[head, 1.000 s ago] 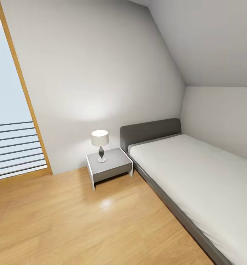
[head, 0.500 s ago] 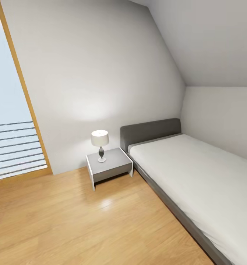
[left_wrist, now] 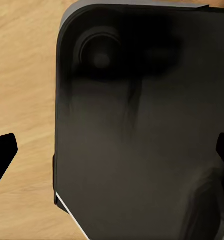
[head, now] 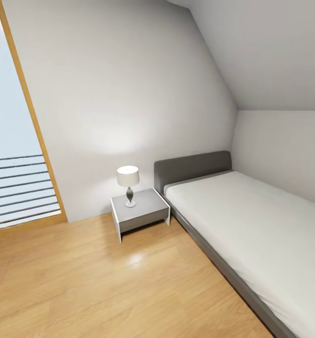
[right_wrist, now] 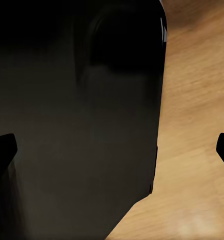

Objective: Attach the digital camera to the camera tripod in the bedroom.

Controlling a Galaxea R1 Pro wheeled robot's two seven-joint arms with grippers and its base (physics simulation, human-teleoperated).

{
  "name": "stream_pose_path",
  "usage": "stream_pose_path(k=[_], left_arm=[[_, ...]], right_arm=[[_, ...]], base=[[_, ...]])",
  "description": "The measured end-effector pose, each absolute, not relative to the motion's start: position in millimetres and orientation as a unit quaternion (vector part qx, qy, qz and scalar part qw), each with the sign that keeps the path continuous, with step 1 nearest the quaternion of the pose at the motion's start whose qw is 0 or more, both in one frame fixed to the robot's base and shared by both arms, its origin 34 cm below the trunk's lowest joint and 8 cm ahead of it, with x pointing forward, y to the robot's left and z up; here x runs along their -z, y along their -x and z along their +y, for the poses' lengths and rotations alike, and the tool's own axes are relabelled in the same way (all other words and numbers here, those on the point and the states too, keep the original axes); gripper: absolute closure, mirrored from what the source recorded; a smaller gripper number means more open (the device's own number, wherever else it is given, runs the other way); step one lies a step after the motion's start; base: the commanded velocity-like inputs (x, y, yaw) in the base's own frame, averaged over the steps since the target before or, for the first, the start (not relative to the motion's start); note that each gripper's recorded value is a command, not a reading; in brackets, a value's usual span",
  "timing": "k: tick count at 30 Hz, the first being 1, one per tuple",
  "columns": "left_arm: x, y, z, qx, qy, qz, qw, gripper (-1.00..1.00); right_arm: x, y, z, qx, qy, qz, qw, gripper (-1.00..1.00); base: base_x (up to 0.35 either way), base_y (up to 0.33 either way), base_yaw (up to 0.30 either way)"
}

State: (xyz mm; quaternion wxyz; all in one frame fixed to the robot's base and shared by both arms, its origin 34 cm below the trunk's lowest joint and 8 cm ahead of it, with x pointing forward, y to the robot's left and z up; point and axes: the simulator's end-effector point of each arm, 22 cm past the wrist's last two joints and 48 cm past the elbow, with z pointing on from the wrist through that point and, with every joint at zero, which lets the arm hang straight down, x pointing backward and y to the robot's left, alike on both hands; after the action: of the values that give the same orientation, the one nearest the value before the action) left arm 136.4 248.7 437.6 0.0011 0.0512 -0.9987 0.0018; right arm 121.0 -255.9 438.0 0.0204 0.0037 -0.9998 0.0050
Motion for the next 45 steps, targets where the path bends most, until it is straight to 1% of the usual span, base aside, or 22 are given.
stream_pose_path(k=[7,31,45], left_arm=[[-437.7,-136.2,248.9,-0.002,-0.051,-0.999,0.001,-1.0],[-437.7,-136.7,249.6,-0.002,-0.051,-0.999,0.001,-1.0],[-437.6,-136.4,249.6,-0.002,-0.051,-0.999,0.001,-1.0]], right_arm=[[-438.1,-121.0,-256.1,-0.005,-0.004,-1.0,0.02,-1.0],[-438.0,-123.7,-259.7,-0.007,-0.005,-1.0,0.014,-1.0],[-437.9,-124.5,-257.2,-0.006,-0.005,-1.0,0.013,-1.0]], base=[[0.068,0.0,0.001],[0.298,0.0,0.0],[0.052,0.0,0.0]])
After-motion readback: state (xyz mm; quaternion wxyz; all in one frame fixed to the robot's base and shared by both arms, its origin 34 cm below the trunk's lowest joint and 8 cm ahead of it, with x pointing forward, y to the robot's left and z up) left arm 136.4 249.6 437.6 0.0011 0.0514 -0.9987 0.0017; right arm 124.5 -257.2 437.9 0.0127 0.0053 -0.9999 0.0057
